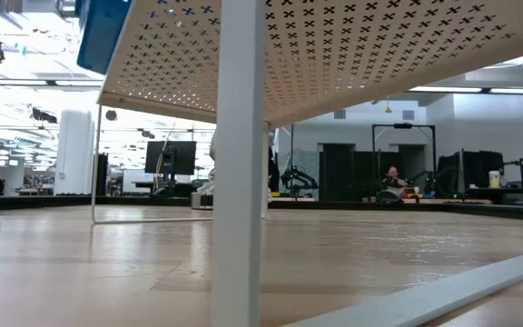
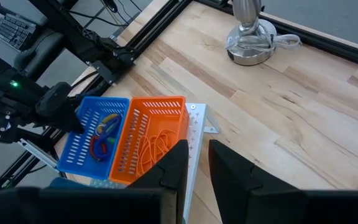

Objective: Pick & Place Office Desk Supplies
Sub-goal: Put the blue bin on the shelf, then return to Home Position

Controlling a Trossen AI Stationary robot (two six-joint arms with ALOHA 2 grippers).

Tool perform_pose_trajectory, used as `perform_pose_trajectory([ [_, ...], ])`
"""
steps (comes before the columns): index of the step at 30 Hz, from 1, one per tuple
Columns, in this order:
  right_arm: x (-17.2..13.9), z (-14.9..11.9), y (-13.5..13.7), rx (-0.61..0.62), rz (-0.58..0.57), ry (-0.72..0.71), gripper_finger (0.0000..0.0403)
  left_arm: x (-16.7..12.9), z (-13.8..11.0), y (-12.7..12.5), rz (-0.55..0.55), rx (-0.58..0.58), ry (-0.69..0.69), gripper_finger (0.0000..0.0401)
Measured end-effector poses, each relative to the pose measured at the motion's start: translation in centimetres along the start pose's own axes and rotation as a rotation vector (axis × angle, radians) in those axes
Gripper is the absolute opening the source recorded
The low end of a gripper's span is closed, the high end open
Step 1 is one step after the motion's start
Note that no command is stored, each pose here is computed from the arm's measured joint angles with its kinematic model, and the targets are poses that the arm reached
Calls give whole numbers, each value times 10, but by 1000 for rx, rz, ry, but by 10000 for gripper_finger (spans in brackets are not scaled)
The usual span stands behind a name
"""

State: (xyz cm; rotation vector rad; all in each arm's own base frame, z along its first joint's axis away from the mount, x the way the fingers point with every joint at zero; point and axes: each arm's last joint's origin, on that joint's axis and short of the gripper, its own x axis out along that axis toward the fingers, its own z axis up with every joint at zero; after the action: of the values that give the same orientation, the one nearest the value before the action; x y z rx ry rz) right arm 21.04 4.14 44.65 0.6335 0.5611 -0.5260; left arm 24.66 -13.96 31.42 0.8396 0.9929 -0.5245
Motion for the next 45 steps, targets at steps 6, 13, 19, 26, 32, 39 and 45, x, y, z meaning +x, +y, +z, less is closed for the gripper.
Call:
perform_pose_trajectory([
  [6,0,0,0,0,0,0,62,0,-1,2,39,-4,16,122],
  [13,0,0,0,0,0,1,62,-2,0,3,70,-9,11,134],
  [19,0,0,0,0,0,1,62,-5,0,2,77,-25,-2,133],
  [26,0,0,0,0,0,2,62,-10,-2,1,77,-32,-10,142],
  [32,0,0,0,2,0,3,62,-17,-5,-2,71,-52,-20,143],
  [39,0,0,0,3,0,2,62,-42,-14,-2,95,-129,-99,140],
  [45,0,-1,-1,-1,-6,6,62,-75,-39,8,130,-488,-205,137],
])
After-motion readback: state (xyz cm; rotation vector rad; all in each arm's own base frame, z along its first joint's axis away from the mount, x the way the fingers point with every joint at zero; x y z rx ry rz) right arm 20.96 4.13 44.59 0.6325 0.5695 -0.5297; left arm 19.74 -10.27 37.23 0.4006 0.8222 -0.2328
